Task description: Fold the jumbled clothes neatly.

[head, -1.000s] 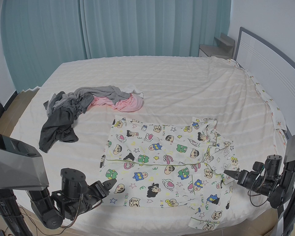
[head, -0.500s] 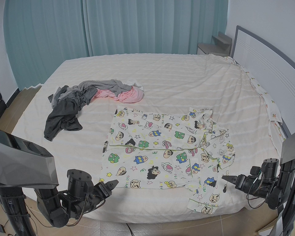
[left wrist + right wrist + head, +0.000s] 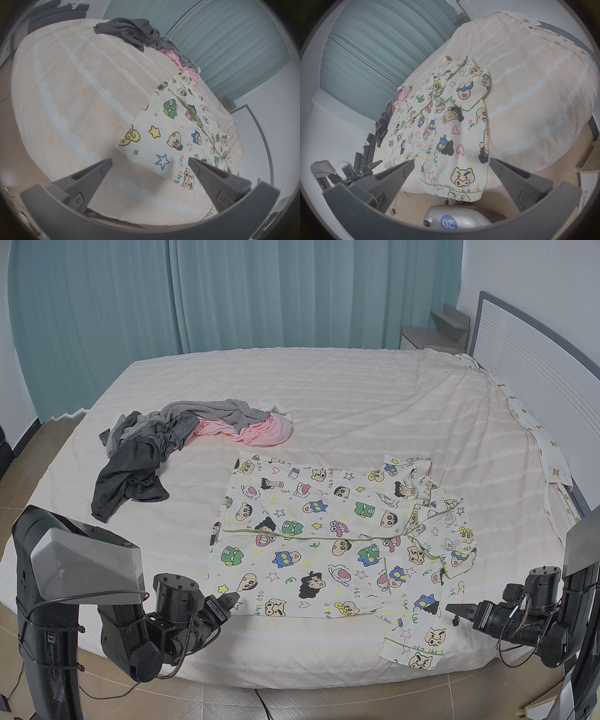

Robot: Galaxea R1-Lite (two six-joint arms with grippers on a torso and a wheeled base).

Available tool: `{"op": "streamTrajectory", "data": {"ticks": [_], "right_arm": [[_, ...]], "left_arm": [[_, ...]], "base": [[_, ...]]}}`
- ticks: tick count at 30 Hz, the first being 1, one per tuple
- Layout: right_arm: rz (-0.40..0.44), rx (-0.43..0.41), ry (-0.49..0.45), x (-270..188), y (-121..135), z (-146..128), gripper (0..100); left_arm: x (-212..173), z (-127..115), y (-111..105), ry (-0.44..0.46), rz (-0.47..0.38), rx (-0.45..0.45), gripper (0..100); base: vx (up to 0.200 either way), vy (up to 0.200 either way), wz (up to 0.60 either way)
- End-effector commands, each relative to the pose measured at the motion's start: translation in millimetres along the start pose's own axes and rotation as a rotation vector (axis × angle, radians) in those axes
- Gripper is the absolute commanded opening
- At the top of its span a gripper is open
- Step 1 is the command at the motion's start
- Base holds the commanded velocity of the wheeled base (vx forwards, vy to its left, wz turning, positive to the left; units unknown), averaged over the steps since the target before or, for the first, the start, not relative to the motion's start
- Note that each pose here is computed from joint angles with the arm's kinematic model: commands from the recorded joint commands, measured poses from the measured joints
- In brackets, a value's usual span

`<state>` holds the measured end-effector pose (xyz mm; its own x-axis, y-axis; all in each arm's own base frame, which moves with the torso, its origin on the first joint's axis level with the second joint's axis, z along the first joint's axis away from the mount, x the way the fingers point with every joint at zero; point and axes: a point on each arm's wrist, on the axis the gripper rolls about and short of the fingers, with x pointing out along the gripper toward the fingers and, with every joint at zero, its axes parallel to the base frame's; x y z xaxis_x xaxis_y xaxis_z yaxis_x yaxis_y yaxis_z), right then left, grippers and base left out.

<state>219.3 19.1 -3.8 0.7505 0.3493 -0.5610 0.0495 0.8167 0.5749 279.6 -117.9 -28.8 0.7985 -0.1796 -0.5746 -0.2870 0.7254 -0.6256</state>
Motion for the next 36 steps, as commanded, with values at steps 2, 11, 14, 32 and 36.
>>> {"op": "streamTrajectory", "data": {"ticks": [2, 11, 14, 32, 36], "right_arm": [[0.005, -0.002, -0.002, 0, 0, -1, 100], [-0.009, 0.002, 0.015, 3, -3, -3, 100], [-0.019, 0.006, 0.026, 5, -6, -5, 100], [-0.055, -0.108, 0.139, 37, -25, -25, 100], [-0.034, -0.126, 0.161, 39, -19, -30, 100]], "left_arm": [[11, 2, -4, -0.015, -0.015, -0.004, 100], [31, 6, -17, -0.007, 0.056, 0.013, 100], [33, 9, -21, -0.018, 0.058, 0.011, 0], [23, 16, -28, -0.044, 0.036, 0.009, 0], [20, 21, -28, -0.068, 0.041, 0.003, 0]], "base": [[0.000, 0.000, 0.00], [0.000, 0.000, 0.00], [0.000, 0.000, 0.00], [0.000, 0.000, 0.00], [0.000, 0.000, 0.00]]}}
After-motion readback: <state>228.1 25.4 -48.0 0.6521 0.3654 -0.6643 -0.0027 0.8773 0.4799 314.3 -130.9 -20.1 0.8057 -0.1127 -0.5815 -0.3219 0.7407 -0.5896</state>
